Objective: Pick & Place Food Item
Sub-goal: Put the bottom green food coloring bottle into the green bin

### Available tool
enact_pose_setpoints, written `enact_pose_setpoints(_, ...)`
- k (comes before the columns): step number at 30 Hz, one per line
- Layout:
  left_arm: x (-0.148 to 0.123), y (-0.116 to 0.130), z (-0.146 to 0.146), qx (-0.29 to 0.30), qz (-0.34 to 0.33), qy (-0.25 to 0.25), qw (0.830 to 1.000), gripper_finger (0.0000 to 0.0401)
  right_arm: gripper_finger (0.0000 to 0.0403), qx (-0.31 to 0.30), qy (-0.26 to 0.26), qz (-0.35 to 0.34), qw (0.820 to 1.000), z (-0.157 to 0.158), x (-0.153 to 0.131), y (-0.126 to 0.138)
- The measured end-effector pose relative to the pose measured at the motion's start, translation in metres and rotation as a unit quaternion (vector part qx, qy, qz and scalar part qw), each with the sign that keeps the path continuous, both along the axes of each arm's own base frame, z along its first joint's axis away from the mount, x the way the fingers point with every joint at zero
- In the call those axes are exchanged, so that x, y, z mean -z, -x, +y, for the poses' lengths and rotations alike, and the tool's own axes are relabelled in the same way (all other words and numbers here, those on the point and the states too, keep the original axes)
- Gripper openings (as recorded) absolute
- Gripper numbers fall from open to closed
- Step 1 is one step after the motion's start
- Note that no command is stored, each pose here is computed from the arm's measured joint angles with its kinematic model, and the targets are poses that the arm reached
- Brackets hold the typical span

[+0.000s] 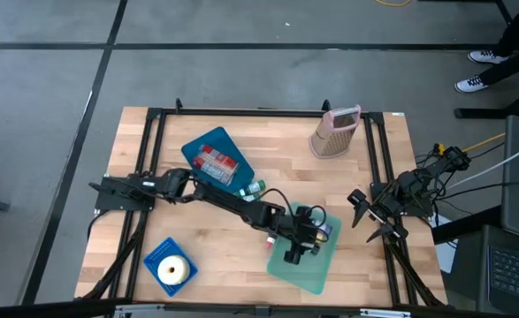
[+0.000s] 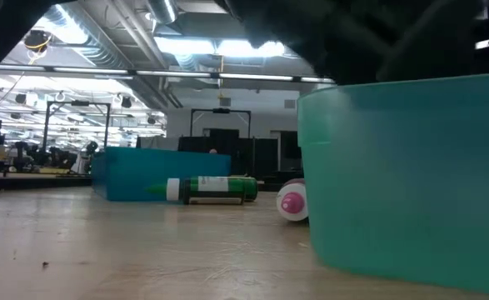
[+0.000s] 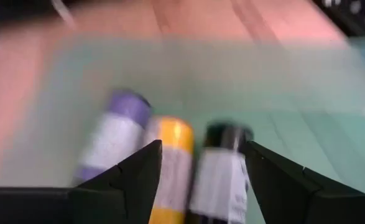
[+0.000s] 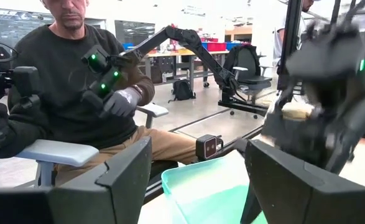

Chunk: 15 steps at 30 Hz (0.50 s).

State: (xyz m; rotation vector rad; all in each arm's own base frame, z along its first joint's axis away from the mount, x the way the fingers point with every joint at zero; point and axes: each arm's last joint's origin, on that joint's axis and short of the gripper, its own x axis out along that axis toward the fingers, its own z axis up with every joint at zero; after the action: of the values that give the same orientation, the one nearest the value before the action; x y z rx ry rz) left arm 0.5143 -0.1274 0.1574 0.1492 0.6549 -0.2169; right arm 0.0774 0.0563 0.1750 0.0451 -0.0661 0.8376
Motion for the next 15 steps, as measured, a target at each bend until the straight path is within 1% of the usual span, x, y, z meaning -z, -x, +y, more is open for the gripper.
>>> enact_pose_setpoints(4, -0.037, 0.006, -0.006, -0.018, -0.054, -0.041, 0.998, 0.0222, 0.0254, 0.0, 0.0, 0.0, 1.0, 0.0, 0.0, 0.0)
enact_pose_setpoints(8, -0.076, 0.023, -0.013, -0.058, -0.066, -0.077, 0.993, 0.0219, 0.0254, -0.002, -0.001, 0.002, 1.0, 0.0, 0.0, 0.0)
enact_pose_setpoints(11, -0.101, 0.042, -0.011, -0.107, -0.042, -0.099, 0.988, 0.0221, 0.0254, -0.004, -0.001, 0.002, 1.0, 0.0, 0.0, 0.0)
enact_pose_setpoints(12, -0.107, 0.05, -0.01, -0.12, -0.025, -0.114, 0.986, 0.0221, 0.0254, -0.004, -0.001, 0.002, 1.0, 0.0, 0.0, 0.0)
enact_pose_setpoints(15, -0.113, 0.067, -0.006, -0.152, 0.024, -0.148, 0.977, 0.0219, 0.0254, -0.004, -0.001, 0.002, 1.0, 0.0, 0.0, 0.0)
